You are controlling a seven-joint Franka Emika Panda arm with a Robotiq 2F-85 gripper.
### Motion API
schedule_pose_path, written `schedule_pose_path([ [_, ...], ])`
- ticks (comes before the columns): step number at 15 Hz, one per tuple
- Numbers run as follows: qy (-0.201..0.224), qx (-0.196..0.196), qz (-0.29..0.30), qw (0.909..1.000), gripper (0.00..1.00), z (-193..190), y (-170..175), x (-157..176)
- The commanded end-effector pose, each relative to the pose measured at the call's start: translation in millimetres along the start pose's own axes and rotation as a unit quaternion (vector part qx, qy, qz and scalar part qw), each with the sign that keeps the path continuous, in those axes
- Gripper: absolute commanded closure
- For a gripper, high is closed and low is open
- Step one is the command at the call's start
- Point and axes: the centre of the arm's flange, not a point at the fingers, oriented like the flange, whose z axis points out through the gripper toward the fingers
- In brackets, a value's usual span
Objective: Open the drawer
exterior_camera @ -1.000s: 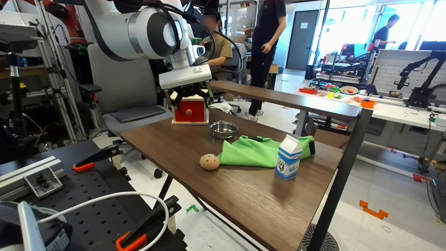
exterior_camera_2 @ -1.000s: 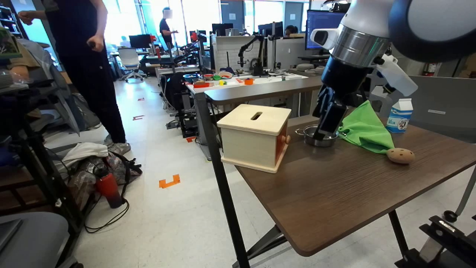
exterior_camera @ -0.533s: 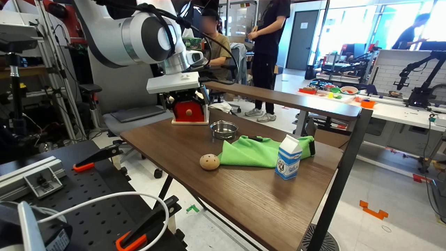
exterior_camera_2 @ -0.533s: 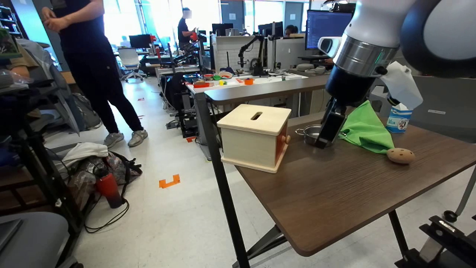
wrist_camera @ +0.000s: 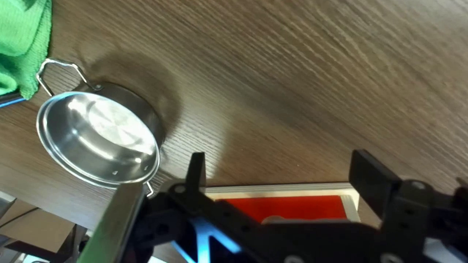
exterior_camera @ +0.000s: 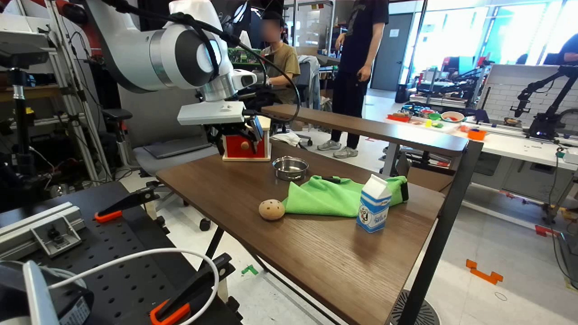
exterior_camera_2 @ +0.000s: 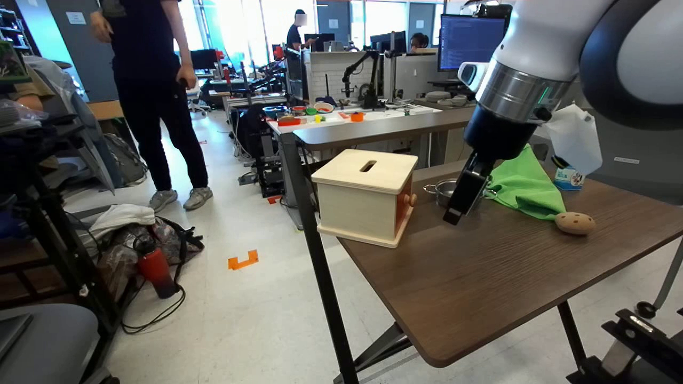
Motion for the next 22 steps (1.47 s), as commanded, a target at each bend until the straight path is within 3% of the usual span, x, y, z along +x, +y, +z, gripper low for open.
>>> schedule_pose_path([
  [1,0.03,0.007,0.027,0.9991,0.0,4,-3,1],
  [16,0.048,0.027,0.048,0.9973,0.0,25,-1,17],
  [22,0.058,0.043,0.014,0.9973,0.0,28,-3,33],
])
